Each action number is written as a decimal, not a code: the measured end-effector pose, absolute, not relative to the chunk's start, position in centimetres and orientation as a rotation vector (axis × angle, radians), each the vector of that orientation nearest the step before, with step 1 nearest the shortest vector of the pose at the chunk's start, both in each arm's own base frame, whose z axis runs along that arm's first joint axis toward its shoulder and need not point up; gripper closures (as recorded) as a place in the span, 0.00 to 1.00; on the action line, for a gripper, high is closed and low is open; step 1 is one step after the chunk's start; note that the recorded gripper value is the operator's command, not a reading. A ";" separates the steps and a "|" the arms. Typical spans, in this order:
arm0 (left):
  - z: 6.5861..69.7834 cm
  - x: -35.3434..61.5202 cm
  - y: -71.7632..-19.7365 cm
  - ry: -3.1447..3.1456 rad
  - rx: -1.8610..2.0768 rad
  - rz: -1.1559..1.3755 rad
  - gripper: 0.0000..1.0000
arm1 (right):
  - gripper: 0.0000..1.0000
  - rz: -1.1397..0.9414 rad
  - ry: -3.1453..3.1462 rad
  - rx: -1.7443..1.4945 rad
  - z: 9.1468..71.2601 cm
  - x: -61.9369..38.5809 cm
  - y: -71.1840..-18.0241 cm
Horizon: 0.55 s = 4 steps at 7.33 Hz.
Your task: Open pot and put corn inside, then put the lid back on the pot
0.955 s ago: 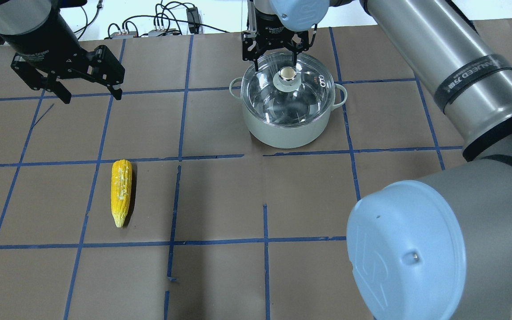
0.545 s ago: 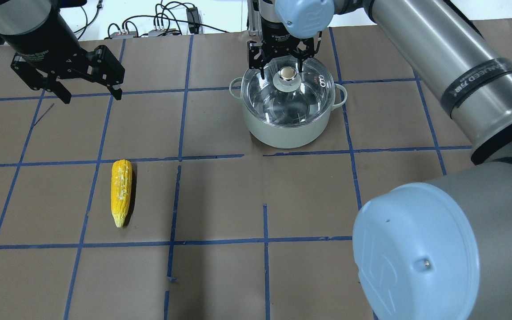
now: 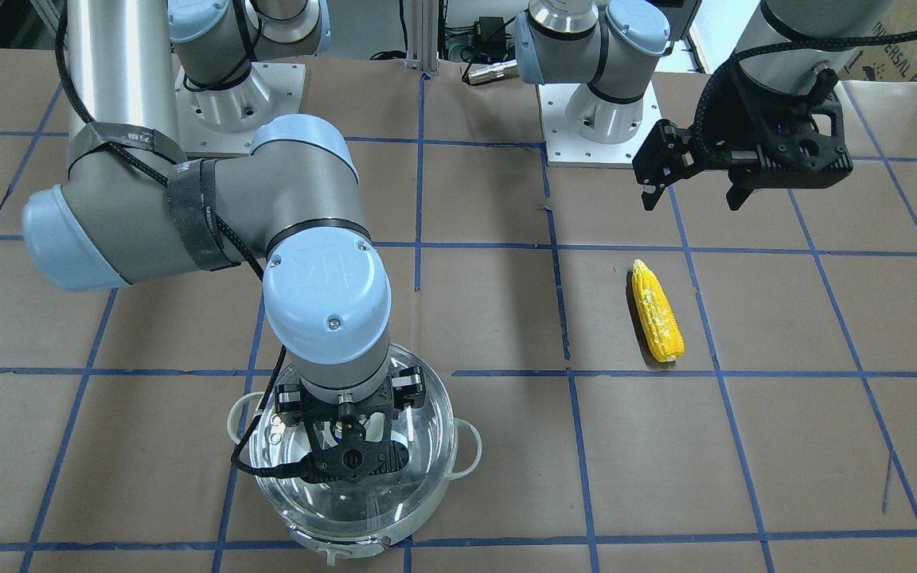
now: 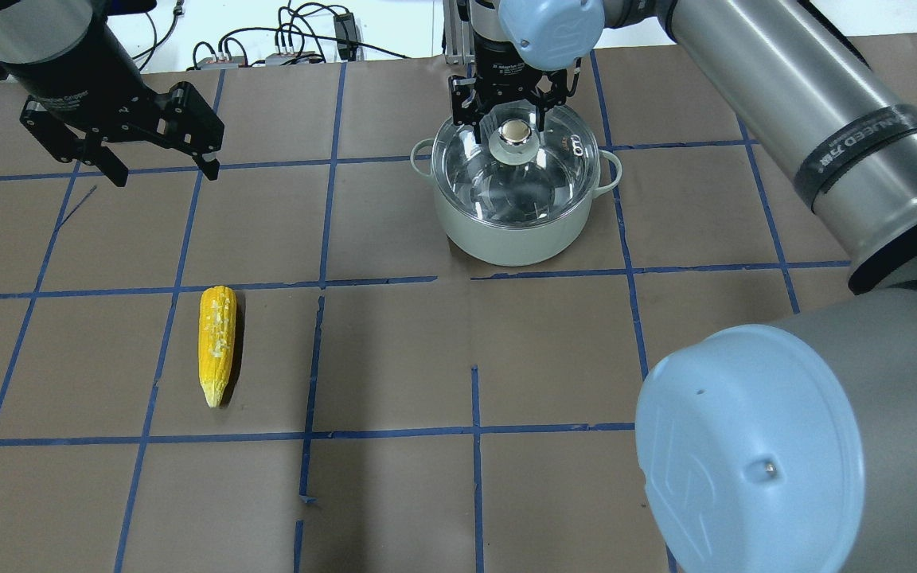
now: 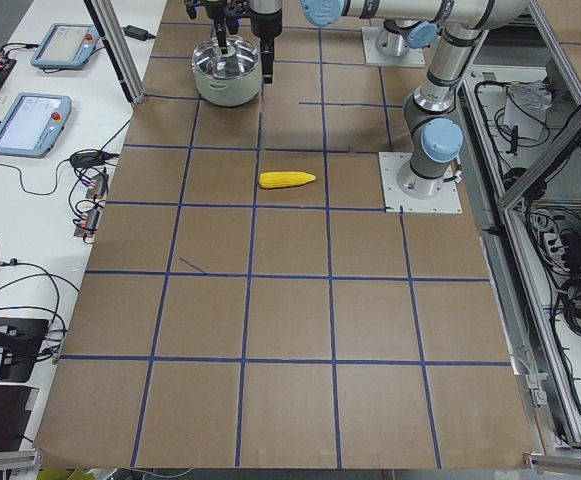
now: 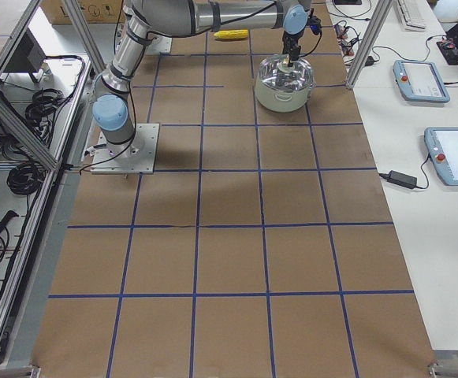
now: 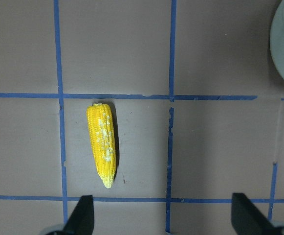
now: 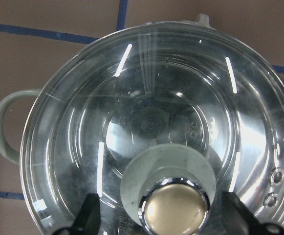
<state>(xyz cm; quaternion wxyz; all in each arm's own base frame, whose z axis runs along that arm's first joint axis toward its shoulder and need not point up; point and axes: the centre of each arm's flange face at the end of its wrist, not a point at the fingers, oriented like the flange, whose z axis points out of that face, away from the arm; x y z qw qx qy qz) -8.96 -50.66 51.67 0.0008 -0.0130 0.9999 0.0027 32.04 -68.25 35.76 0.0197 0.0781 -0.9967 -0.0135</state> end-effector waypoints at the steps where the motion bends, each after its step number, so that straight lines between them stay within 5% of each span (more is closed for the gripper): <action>1: 51.7 -9.0 -50.7 3.140 -0.041 0.009 0.00 | 0.47 -0.040 -3.092 0.244 35.7 32.0 -68.3; 4: 51.6 -8.9 -50.7 3.140 -0.041 0.009 0.00 | 0.57 -0.024 -3.095 0.252 35.8 31.7 -68.7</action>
